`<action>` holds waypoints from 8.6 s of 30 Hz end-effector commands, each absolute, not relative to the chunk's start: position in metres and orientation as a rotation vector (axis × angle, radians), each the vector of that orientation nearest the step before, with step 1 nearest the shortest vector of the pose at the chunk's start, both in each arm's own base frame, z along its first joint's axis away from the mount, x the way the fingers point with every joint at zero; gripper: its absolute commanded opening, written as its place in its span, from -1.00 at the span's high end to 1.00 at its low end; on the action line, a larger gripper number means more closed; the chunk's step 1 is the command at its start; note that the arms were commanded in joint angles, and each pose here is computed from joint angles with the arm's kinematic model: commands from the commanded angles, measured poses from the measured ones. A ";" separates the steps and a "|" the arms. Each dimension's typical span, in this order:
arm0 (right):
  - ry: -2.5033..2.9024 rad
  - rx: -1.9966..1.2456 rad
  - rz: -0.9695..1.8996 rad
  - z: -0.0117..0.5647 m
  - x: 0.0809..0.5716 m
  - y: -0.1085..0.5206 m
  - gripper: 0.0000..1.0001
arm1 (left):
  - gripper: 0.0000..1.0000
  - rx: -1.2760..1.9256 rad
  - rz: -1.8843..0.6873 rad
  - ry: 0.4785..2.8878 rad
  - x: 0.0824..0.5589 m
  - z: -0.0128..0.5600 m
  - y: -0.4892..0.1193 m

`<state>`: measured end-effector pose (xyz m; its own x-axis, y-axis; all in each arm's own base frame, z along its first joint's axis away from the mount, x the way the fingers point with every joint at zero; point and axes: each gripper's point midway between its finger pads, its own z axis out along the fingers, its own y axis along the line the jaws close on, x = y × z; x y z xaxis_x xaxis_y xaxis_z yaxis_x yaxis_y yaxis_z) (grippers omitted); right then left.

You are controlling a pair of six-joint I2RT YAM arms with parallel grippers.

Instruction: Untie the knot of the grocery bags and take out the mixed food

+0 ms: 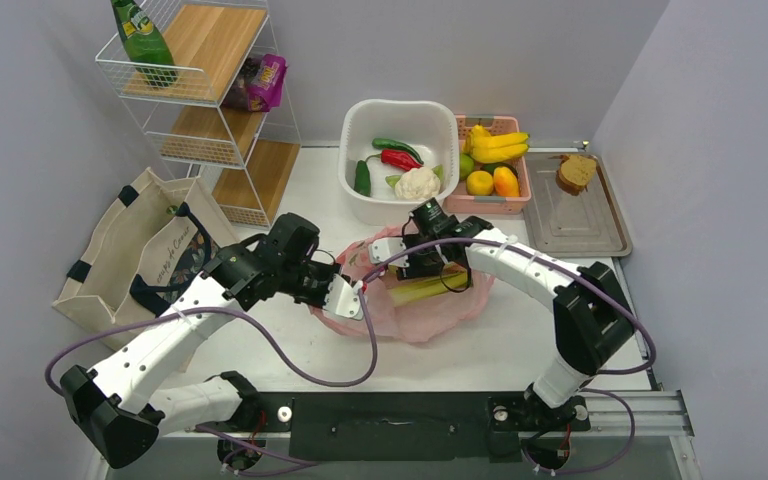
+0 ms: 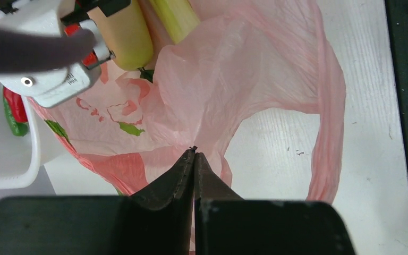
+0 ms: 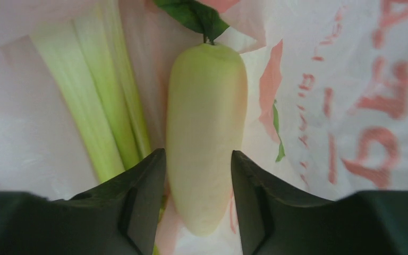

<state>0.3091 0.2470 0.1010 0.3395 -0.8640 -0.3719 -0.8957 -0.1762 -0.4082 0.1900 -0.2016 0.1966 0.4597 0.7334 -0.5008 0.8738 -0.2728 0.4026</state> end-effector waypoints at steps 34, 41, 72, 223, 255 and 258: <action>1.709 -1.718 0.449 0.171 0.295 0.260 1.00 | 1.00 1.768 -0.281 1.342 0.237 0.226 -0.233; 1.652 -1.612 0.559 0.202 0.269 0.261 1.00 | 1.00 1.691 -0.283 1.384 0.246 0.233 -0.230; 1.454 0.097 0.911 0.456 0.535 0.263 1.00 | 1.00 1.628 -0.307 1.368 0.247 0.241 -0.226; 1.334 -1.965 0.502 0.159 0.247 0.241 1.00 | 1.00 2.120 -0.036 1.329 0.163 0.148 -0.156; 1.294 -1.885 0.475 0.195 0.246 0.276 1.00 | -0.42 1.279 -0.673 1.563 0.183 0.292 -0.242; 1.290 -1.863 0.479 0.199 0.245 0.277 1.00 | -0.42 1.318 -0.632 1.630 0.190 0.268 -0.241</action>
<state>0.2401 0.2672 0.1752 0.3778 -0.6517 -0.6577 -0.9222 -0.2017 -0.3299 0.1880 -0.2363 0.2880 0.0998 0.4563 -0.8842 0.9295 0.2743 0.2465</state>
